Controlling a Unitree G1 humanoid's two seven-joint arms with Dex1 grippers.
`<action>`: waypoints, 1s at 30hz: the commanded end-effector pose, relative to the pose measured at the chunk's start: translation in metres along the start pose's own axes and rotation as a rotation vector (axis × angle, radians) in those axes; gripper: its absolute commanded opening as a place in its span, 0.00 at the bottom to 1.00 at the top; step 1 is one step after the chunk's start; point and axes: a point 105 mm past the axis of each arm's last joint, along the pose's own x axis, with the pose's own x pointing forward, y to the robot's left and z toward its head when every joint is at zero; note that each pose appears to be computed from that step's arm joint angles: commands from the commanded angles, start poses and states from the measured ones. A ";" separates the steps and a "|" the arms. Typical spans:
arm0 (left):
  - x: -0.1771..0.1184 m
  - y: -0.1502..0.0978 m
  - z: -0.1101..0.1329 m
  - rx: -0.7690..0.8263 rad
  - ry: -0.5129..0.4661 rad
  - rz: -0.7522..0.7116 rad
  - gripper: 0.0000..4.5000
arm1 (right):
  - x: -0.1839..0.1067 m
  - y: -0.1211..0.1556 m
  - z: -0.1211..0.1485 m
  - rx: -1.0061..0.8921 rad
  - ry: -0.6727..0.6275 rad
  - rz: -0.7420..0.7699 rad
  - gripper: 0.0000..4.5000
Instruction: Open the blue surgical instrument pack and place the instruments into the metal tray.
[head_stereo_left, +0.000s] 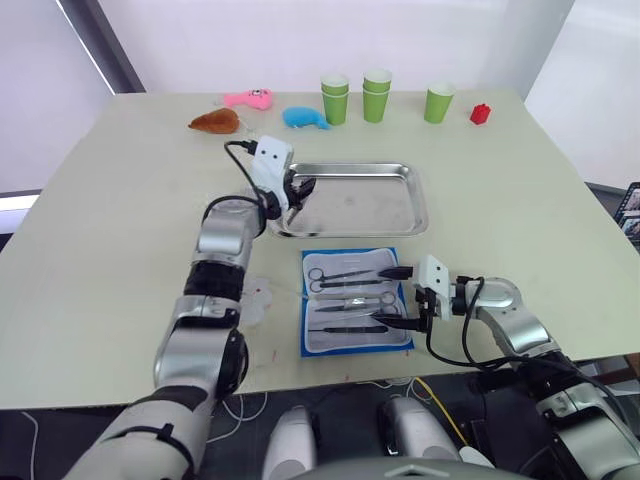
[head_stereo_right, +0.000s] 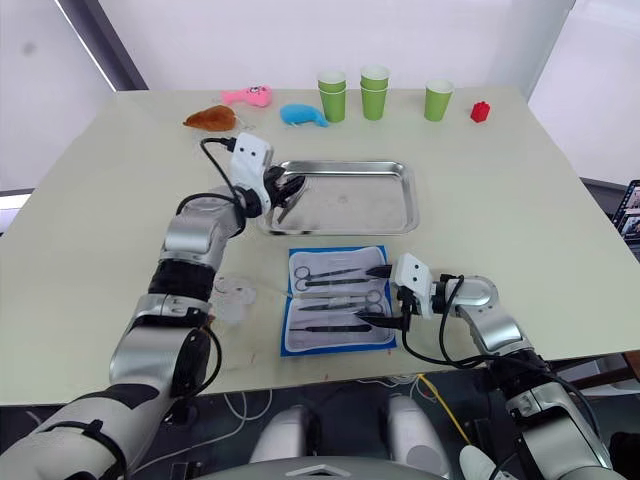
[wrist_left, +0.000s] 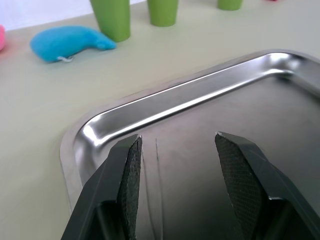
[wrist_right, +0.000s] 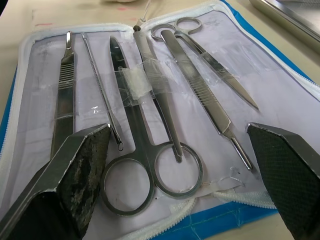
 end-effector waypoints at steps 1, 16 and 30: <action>-0.021 -0.019 0.029 0.113 -0.110 -0.198 0.55 | -0.003 0.025 -0.068 0.148 0.240 0.020 1.00; -0.112 -0.035 -0.003 0.306 -0.018 -0.693 0.55 | -0.006 0.026 -0.066 0.144 0.208 0.028 1.00; -0.148 -0.037 -0.007 0.416 -0.015 -0.854 0.55 | -0.019 0.012 -0.061 0.080 0.214 0.105 1.00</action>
